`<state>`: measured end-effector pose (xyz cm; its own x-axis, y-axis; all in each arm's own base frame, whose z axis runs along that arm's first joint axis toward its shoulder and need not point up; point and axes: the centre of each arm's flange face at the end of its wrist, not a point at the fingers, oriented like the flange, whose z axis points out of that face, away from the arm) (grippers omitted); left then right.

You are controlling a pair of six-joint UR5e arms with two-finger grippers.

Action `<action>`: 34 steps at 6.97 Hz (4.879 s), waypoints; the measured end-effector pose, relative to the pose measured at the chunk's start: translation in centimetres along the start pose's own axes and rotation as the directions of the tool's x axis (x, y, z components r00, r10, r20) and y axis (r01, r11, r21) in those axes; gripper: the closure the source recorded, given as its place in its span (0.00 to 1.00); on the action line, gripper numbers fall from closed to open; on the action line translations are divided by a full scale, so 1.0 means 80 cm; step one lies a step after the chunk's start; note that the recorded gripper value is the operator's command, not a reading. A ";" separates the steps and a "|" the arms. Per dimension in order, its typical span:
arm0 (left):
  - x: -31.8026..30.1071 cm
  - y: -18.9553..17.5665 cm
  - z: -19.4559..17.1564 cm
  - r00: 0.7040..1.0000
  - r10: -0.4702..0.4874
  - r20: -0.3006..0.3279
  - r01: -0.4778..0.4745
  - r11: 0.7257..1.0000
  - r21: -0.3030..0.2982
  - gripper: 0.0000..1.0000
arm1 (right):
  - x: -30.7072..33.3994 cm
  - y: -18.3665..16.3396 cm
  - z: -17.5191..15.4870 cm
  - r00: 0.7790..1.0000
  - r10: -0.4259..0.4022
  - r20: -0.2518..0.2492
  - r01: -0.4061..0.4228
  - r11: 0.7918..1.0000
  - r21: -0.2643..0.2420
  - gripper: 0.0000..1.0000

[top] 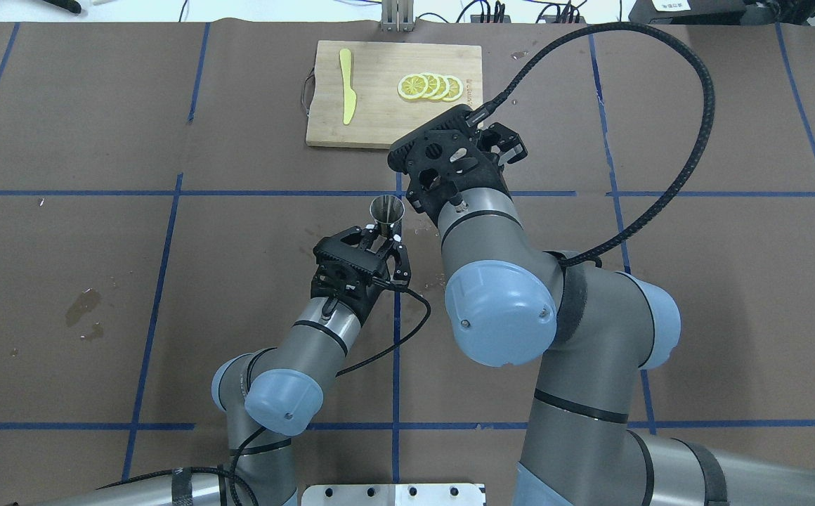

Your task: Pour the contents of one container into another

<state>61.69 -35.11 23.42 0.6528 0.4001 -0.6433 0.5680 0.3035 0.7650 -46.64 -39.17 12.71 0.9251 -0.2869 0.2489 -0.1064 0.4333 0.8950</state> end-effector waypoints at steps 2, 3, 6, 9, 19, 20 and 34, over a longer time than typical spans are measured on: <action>0.015 -0.010 0.001 1.000 -0.020 -0.014 0.021 1.000 0.008 1.00 | -0.007 -0.007 0.002 0.996 -0.084 -0.015 0.084 0.996 -0.027 0.88; 0.022 -0.015 0.003 0.999 -0.026 -0.018 0.026 1.000 0.011 1.00 | -0.011 -0.010 0.002 0.992 -0.124 -0.010 0.124 0.991 -0.043 0.88; 0.025 -0.017 0.005 0.999 -0.026 -0.019 0.026 1.000 0.011 1.00 | -0.021 -0.006 -0.003 0.976 -0.217 0.006 0.217 0.972 -0.088 0.88; 0.024 -0.017 0.009 1.000 -0.019 -0.022 0.019 1.000 0.004 1.00 | -0.032 0.002 -0.012 0.950 -0.307 -0.058 0.302 0.950 -0.081 0.87; 0.031 -0.021 0.011 0.999 -0.016 -0.036 0.016 1.000 -0.003 1.00 | -0.047 0.004 -0.021 0.781 -0.615 -0.109 0.601 0.788 -0.134 0.85; 0.031 -0.021 0.011 0.999 -0.017 -0.036 0.017 1.000 -0.003 1.00 | -0.047 0.004 -0.021 0.765 -0.636 -0.105 0.622 0.771 -0.136 0.85; 0.028 -0.039 0.006 0.998 -0.034 -0.044 0.035 0.999 0.017 1.00 | -0.012 0.016 -0.017 0.945 -0.301 -0.131 0.302 0.953 -0.009 0.90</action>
<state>61.60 -35.56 19.54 0.6105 0.4269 -0.6671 0.5986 0.3028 0.7416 -47.14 -37.17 13.14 0.9536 -0.2896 -0.0823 0.1813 0.3341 0.9249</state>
